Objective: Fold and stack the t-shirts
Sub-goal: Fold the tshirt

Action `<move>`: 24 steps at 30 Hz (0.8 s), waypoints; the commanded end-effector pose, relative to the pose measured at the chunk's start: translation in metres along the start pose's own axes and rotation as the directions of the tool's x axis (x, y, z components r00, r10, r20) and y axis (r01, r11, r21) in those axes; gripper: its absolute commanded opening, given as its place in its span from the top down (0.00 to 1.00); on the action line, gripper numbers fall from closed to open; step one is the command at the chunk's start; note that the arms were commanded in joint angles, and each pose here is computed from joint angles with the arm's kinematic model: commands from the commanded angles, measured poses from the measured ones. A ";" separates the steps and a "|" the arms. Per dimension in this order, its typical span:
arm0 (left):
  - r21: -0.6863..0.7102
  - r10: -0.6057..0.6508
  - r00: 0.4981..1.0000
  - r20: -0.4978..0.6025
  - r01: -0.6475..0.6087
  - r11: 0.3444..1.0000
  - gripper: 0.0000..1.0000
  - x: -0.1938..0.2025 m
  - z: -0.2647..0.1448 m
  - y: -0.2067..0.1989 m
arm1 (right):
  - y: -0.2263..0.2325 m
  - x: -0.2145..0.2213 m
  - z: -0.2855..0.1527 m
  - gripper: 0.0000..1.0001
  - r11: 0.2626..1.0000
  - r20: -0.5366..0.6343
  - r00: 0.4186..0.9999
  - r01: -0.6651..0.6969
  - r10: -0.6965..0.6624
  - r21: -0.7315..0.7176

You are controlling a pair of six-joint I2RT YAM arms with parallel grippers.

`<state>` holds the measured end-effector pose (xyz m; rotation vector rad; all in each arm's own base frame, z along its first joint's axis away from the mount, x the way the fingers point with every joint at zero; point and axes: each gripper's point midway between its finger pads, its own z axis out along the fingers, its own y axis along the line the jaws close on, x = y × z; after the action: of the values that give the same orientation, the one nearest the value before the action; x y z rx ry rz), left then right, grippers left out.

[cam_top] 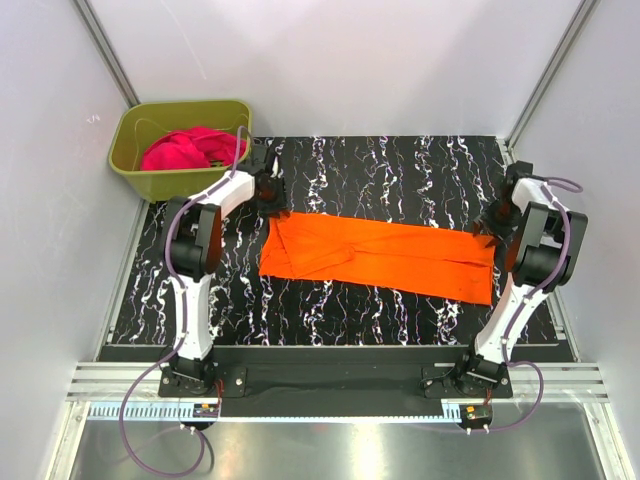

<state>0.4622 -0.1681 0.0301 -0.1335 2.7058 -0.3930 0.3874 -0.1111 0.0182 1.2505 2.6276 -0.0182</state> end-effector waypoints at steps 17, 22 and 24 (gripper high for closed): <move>0.281 0.210 0.977 0.039 -0.213 0.936 0.48 0.095 -0.137 -0.065 | 0.106 0.129 -0.115 0.21 0.819 0.032 0.929 0.341 -0.369 -0.460; 0.332 0.200 0.980 -0.022 -0.181 0.926 0.49 0.120 -0.125 -0.064 | 0.181 0.230 -0.136 0.15 0.573 0.069 0.797 0.489 -0.601 -0.658; 0.329 0.187 0.981 -0.046 -0.161 0.931 0.52 0.128 -0.117 -0.060 | 0.200 0.261 -0.143 0.18 0.491 0.092 0.727 0.546 -0.680 -0.679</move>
<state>0.2959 -0.2012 0.0931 0.1920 2.7220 -0.6791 0.3481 0.1898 0.1015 0.1790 2.7275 0.7234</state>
